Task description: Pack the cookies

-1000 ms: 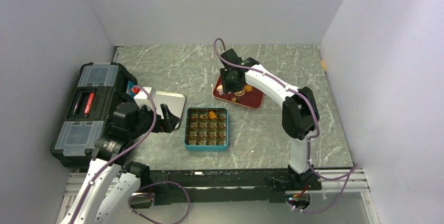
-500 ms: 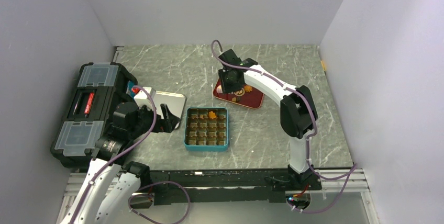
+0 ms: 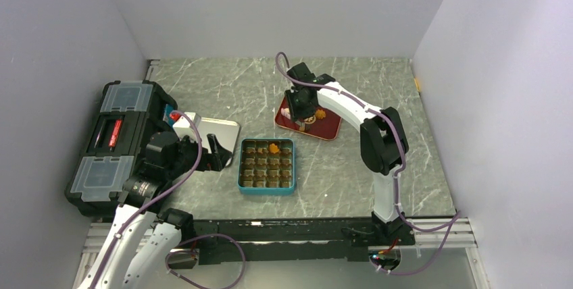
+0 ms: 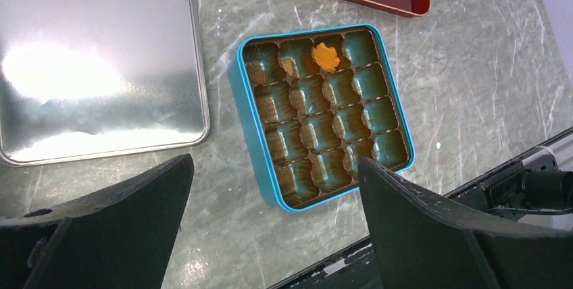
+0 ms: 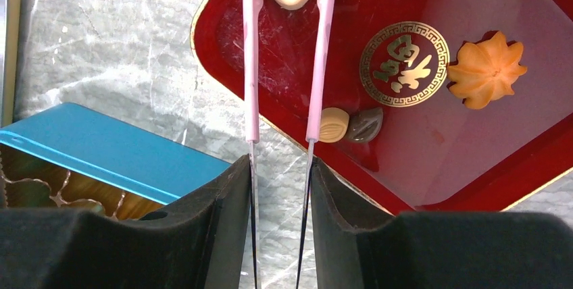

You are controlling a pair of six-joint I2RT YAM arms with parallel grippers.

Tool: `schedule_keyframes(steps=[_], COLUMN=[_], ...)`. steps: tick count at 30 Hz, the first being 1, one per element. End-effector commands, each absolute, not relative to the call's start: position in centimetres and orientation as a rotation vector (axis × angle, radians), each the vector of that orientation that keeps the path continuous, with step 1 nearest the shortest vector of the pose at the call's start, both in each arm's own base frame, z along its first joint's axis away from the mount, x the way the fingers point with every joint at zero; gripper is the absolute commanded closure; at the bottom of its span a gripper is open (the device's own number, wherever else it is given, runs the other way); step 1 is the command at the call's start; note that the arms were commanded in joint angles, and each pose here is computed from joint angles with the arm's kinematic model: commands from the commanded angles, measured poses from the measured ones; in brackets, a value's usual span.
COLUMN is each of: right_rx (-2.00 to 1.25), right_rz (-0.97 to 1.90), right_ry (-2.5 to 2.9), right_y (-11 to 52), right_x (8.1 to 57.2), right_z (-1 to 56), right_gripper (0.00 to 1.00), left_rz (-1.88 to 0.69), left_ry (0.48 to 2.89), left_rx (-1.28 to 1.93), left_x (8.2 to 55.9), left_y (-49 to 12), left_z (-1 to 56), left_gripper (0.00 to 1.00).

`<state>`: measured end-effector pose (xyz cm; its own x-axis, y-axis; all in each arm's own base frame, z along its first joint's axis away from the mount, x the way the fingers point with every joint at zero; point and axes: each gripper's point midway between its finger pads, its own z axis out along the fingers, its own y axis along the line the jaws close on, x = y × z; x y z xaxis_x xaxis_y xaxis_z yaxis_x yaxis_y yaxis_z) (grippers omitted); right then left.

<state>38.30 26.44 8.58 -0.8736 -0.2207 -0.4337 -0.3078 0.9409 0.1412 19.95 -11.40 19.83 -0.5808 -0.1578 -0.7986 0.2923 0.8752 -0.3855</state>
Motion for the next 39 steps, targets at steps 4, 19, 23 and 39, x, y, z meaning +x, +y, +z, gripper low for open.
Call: schedule_keyframes(steps=[4, 19, 23, 39], right_rx=[-0.393, -0.407, -0.408, -0.382], right_rz=[0.324, 0.31, 0.323, 0.331], right_ry=[2.622, 2.63, 2.63, 2.574], right_y=[27.2, 27.4, 27.5, 27.1], right_x=[39.3, 39.7, 39.6, 39.6], right_z=[9.7, 9.1, 9.1, 11.3], right_gripper=[0.63, 0.68, 0.75, 1.0], left_rz=[-0.609, -0.608, -0.609, -0.61], left_ry=[2.051, 2.053, 2.055, 2.051], left_rx=[0.116, 0.116, 0.116, 0.117], left_x=[20.5, 20.5, 20.5, 20.5], left_y=[-11.6, -11.5, -11.6, -11.6], left_z=[21.4, 21.4, 21.4, 21.5], left_gripper=[0.01, 0.01, 0.01, 0.01])
